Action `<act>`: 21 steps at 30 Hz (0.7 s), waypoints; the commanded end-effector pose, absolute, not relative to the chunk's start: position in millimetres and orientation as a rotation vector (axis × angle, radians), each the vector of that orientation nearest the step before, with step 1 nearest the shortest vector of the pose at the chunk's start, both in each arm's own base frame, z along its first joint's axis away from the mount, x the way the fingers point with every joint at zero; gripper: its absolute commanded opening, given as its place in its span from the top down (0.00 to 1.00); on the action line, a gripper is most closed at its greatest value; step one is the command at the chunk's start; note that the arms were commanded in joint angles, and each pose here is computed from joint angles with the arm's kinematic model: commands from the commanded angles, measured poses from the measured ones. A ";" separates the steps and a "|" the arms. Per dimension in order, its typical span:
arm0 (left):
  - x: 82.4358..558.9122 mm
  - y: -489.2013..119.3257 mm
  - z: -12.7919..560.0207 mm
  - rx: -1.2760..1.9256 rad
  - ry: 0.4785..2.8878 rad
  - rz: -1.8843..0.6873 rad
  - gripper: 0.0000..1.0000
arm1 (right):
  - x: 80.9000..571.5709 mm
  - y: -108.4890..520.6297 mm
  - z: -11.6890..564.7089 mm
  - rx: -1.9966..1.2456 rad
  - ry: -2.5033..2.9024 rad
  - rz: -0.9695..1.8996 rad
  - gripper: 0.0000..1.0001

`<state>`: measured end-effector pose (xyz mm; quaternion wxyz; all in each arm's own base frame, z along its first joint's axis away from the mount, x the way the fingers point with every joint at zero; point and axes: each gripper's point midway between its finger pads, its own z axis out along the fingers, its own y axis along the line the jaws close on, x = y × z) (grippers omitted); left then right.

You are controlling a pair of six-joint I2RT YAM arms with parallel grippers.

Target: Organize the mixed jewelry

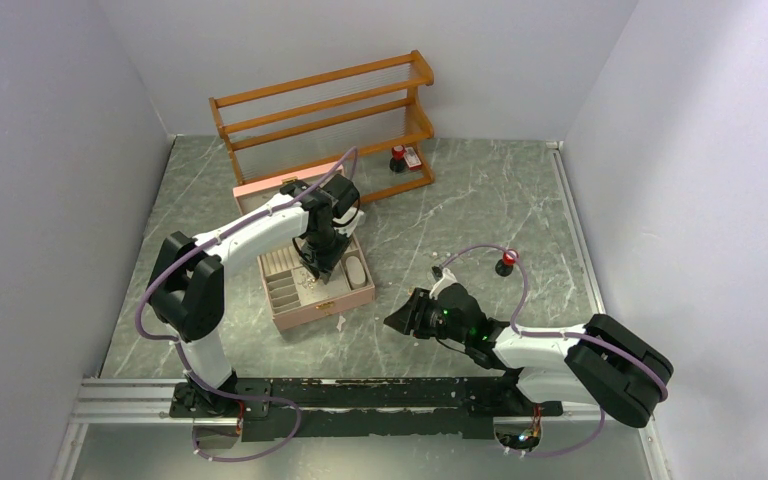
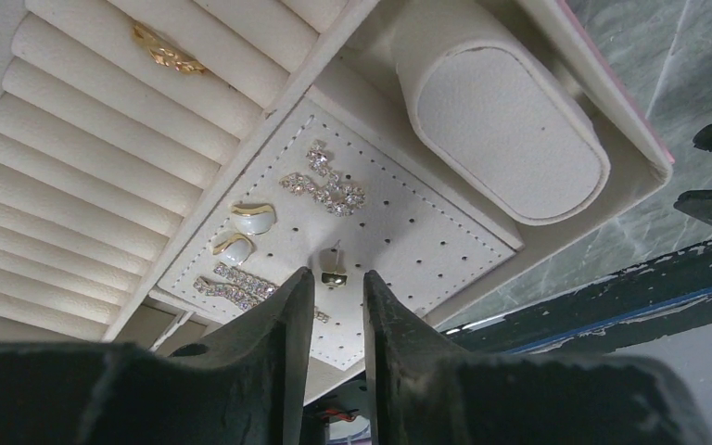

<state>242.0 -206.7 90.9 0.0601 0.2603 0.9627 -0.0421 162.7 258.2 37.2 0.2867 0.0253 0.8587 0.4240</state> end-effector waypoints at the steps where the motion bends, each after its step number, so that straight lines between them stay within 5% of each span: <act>1: 242.4 -215.6 103.5 0.788 2.887 -0.181 0.68 | 168.8 262.0 46.8 0.065 2.243 1.145 0.58; 21: 260.9 -220.0 165.1 0.570 2.611 -0.306 0.55 | 188.5 253.8 80.6 0.063 2.227 0.961 0.57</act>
